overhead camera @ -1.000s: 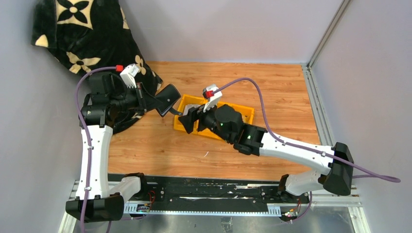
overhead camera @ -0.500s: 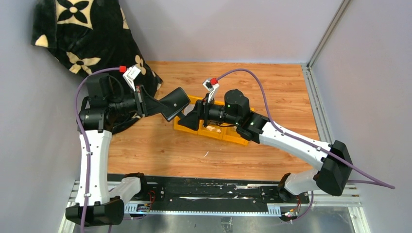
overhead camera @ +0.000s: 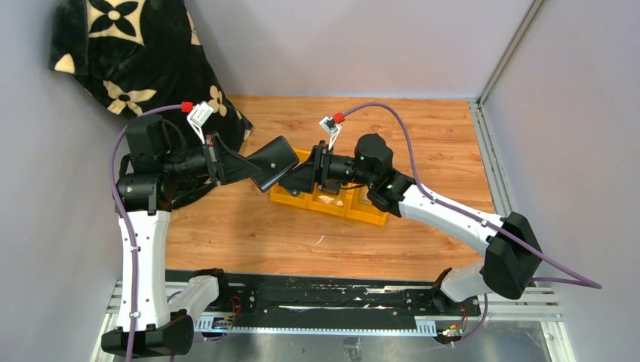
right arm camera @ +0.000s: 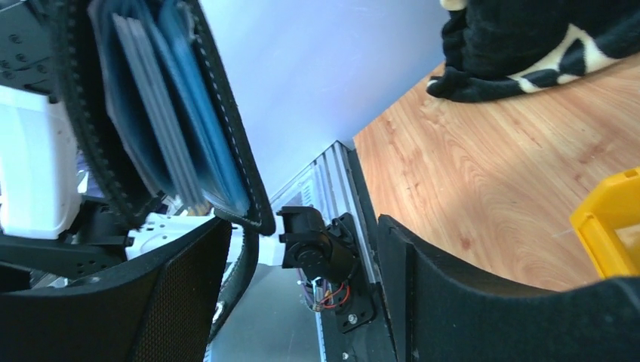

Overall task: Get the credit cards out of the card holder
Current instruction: Open the card holder at the center of the board.

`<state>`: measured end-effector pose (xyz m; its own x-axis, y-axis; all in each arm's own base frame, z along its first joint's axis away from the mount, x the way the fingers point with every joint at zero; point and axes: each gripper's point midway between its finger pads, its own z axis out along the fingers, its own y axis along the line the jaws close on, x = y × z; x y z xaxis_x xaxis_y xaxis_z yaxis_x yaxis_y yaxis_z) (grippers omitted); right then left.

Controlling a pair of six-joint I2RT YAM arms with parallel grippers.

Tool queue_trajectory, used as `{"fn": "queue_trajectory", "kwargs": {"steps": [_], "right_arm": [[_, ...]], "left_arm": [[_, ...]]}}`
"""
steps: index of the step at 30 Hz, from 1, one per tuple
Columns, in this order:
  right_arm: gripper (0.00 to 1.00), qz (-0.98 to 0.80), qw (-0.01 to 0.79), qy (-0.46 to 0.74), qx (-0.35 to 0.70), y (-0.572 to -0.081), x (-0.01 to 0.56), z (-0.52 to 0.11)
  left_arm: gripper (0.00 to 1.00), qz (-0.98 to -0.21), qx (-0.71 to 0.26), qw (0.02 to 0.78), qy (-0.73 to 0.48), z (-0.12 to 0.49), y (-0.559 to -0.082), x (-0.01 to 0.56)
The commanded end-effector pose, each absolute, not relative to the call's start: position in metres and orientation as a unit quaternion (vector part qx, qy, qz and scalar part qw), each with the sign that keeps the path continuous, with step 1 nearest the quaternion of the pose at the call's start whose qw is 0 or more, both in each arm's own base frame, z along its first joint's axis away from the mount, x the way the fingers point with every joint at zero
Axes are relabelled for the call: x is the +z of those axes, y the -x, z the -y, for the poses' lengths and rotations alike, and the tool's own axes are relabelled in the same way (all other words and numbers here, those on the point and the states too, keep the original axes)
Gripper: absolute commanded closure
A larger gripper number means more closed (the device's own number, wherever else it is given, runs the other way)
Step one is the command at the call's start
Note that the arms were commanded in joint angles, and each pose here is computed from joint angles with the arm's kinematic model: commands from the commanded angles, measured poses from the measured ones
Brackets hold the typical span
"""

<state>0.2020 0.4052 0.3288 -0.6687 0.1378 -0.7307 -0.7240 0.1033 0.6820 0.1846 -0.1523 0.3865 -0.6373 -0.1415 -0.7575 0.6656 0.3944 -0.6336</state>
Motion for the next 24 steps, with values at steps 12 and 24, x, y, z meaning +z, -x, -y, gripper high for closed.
{"fn": "queue_trajectory", "kwargs": {"steps": [12,24], "right_arm": [[0.40,-0.591,0.329,0.262,0.689,-0.185,0.362,-0.405],[0.61,-0.561,0.322,0.226,0.729,-0.192,0.385,-0.406]], "left_arm": [[1.00,-0.728,-0.533,0.389,-0.185,0.155,-0.175,0.403],[1.00,-0.723,-0.540,0.387,-0.190,0.156,-0.169,0.406]]}}
